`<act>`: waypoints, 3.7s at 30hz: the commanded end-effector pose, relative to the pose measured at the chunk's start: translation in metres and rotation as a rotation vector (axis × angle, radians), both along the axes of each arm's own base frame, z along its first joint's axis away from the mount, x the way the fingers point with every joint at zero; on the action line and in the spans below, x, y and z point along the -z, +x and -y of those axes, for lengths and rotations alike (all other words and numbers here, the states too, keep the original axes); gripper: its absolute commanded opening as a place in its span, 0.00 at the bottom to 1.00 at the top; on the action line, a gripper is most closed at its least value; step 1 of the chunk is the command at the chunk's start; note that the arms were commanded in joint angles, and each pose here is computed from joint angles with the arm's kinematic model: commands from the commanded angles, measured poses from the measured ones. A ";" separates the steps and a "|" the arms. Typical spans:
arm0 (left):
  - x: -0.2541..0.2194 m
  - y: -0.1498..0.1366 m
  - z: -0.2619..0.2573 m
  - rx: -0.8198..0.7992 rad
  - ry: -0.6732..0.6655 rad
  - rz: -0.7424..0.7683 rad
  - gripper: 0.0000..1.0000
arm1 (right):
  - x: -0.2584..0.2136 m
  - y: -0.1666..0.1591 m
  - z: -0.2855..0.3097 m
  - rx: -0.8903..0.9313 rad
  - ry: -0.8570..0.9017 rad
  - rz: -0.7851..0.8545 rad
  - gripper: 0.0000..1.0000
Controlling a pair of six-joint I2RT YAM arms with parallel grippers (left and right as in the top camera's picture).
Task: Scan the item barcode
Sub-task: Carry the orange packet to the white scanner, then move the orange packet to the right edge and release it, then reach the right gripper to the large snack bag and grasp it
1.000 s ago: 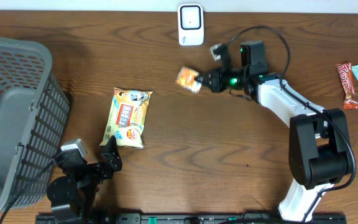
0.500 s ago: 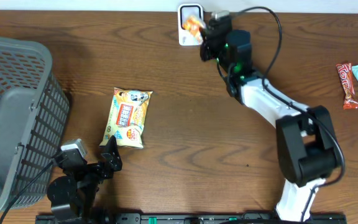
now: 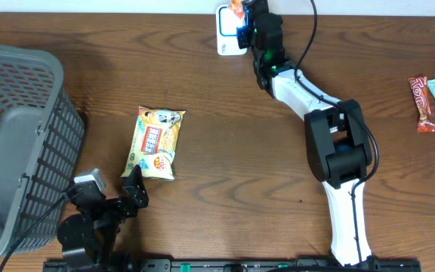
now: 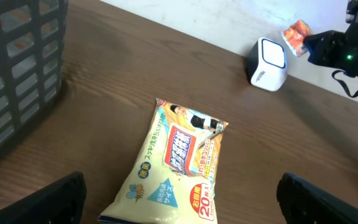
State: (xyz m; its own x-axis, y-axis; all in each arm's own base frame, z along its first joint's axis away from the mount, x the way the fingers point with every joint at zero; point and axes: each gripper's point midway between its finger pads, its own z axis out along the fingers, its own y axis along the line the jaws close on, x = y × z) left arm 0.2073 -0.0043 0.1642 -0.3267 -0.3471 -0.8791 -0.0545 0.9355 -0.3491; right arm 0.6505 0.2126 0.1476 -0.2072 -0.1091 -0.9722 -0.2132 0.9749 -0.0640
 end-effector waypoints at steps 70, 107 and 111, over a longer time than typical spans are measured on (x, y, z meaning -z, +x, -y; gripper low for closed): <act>-0.001 0.000 0.002 0.007 -0.008 0.005 0.98 | -0.078 -0.223 0.054 0.066 0.708 -0.957 0.99; -0.001 0.000 0.002 0.007 -0.008 0.005 0.98 | 0.109 -0.290 -0.232 -0.405 0.456 -1.110 0.99; -0.001 0.000 0.002 0.007 -0.008 0.005 0.98 | 0.125 -0.292 -0.234 -0.395 0.473 -1.147 0.99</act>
State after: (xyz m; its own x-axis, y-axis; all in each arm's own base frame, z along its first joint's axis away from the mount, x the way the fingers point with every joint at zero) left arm 0.2073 -0.0043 0.1642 -0.3267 -0.3471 -0.8791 -0.0545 0.9355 -0.3491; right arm 0.3633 0.4472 0.0439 -0.9526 -0.0625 -0.2978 -0.2535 0.7047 0.6627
